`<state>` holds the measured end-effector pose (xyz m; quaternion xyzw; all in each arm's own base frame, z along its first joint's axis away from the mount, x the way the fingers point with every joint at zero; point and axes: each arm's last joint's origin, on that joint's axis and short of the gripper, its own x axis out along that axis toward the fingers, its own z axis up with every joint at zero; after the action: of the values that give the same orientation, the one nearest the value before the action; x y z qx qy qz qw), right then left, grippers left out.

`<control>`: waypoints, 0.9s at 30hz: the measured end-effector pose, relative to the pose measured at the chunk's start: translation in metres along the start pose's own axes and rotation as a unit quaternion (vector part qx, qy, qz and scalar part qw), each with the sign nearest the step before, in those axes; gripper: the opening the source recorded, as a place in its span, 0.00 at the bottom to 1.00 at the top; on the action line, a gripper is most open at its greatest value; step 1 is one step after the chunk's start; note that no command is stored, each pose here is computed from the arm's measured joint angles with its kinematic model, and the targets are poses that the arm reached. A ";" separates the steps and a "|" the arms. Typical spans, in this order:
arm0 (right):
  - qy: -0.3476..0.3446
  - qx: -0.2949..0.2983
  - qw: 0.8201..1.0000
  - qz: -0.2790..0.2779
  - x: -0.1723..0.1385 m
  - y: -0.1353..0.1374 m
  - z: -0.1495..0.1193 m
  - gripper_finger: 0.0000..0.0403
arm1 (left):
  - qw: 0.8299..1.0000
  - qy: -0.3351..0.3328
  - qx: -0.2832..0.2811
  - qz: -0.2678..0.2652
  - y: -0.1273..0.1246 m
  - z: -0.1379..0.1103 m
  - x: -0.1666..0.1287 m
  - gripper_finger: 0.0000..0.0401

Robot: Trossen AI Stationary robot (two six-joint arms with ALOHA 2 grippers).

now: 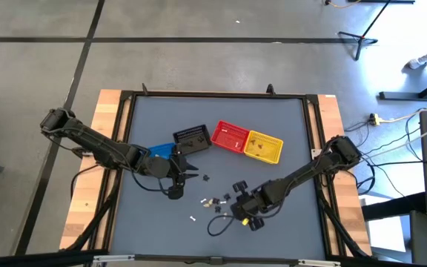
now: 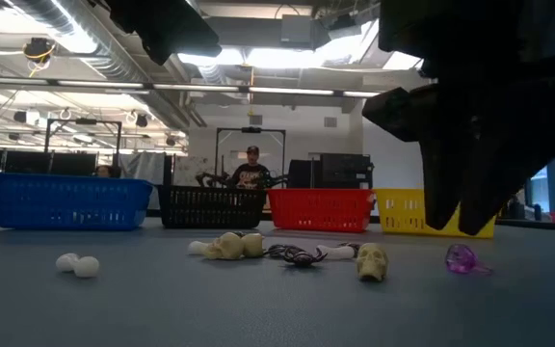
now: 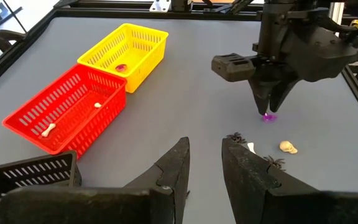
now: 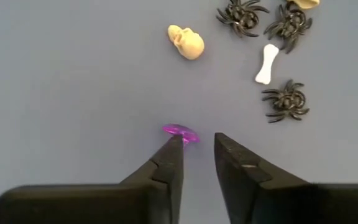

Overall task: Sort Halloween decoration
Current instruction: Put the purple witch hat toy into the yellow bin

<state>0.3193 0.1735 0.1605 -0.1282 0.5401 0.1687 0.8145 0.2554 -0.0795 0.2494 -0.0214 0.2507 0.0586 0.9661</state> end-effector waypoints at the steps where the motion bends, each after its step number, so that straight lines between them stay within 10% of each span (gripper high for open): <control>1: 0.000 0.002 1.000 0.004 0.000 0.000 0.000 0.26 | 1.000 0.000 0.000 0.000 0.000 0.000 0.000 0.22; 13: 0.000 0.002 1.000 0.010 0.000 0.001 0.000 0.48 | 1.000 0.000 0.000 0.000 0.000 0.000 0.000 0.22; 27: 0.019 0.000 1.000 0.020 0.017 -0.003 -0.003 0.49 | 1.000 0.001 0.001 0.001 0.000 0.000 0.000 0.22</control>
<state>0.3244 0.1719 0.1440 -0.1203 0.5581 0.1827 0.8004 0.2553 -0.0794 0.2491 -0.0208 0.2520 0.0590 0.9657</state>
